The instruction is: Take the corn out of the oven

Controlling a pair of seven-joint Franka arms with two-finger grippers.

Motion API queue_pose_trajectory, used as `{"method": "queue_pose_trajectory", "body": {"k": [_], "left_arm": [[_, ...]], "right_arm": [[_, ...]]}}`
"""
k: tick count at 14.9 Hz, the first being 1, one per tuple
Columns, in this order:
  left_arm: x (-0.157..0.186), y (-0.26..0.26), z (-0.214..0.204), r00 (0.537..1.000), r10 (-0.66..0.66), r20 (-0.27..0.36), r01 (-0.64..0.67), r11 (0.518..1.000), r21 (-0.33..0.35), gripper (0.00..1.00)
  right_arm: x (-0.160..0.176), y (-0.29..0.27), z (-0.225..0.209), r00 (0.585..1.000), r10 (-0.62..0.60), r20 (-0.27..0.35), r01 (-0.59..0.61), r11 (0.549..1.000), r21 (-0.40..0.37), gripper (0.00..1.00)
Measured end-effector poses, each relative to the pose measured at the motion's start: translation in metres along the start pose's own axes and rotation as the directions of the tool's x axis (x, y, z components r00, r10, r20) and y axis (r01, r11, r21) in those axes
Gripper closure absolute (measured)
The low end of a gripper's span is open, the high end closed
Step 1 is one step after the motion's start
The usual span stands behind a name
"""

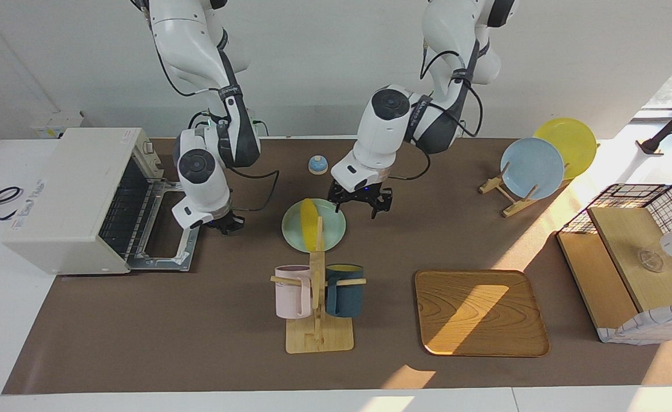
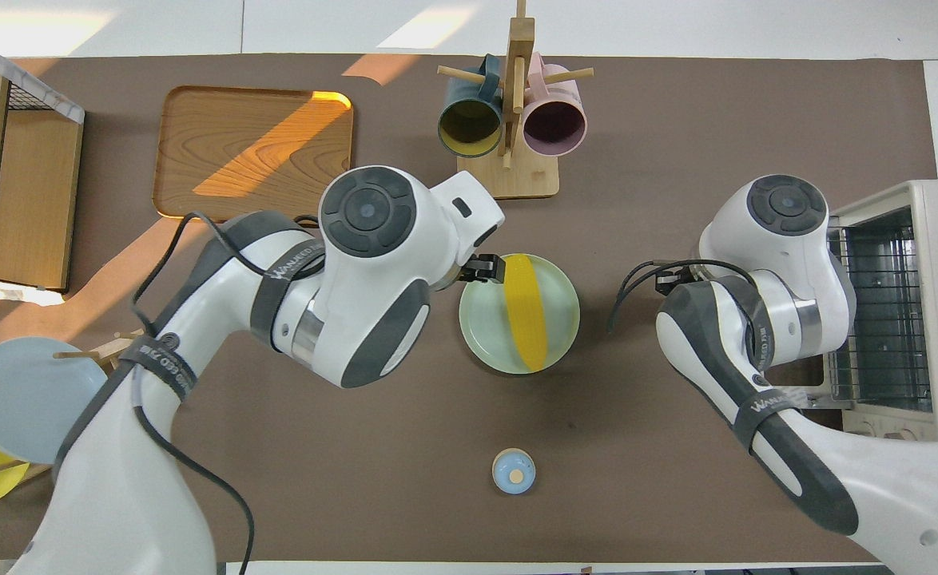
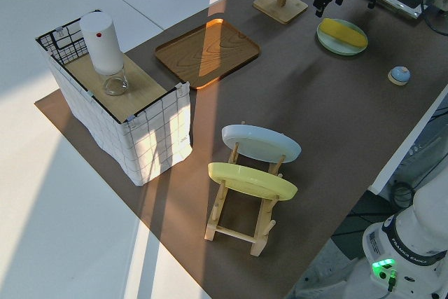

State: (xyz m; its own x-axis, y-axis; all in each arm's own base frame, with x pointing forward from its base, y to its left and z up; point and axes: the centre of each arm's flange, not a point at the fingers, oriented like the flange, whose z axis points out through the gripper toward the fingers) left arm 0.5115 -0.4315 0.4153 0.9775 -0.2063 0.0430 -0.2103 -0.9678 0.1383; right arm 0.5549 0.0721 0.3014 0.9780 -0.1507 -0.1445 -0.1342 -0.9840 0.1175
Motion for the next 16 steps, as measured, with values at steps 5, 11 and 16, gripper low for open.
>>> {"method": "queue_pose_trajectory", "body": {"k": [5, 11, 16], "left_arm": [[-0.006, 0.064, 0.068, 1.000, -0.003, -0.006, 0.003, 1.000, -0.021, 0.00], [-0.012, 0.065, 0.096, 0.998, -0.047, -0.029, 0.046, 0.998, -0.034, 0.00], [-0.027, 0.067, 0.118, 0.996, -0.077, -0.037, 0.075, 0.996, -0.040, 0.00]], "right_arm": [[-0.004, 0.024, 0.011, 1.000, -0.020, 0.016, 0.020, 0.999, -0.038, 0.99], [-0.005, 0.032, 0.013, 0.997, -0.071, 0.003, 0.071, 0.991, -0.117, 0.99], [-0.007, 0.027, -0.023, 0.986, -0.158, 0.049, 0.165, 0.968, -0.188, 0.99]]}}
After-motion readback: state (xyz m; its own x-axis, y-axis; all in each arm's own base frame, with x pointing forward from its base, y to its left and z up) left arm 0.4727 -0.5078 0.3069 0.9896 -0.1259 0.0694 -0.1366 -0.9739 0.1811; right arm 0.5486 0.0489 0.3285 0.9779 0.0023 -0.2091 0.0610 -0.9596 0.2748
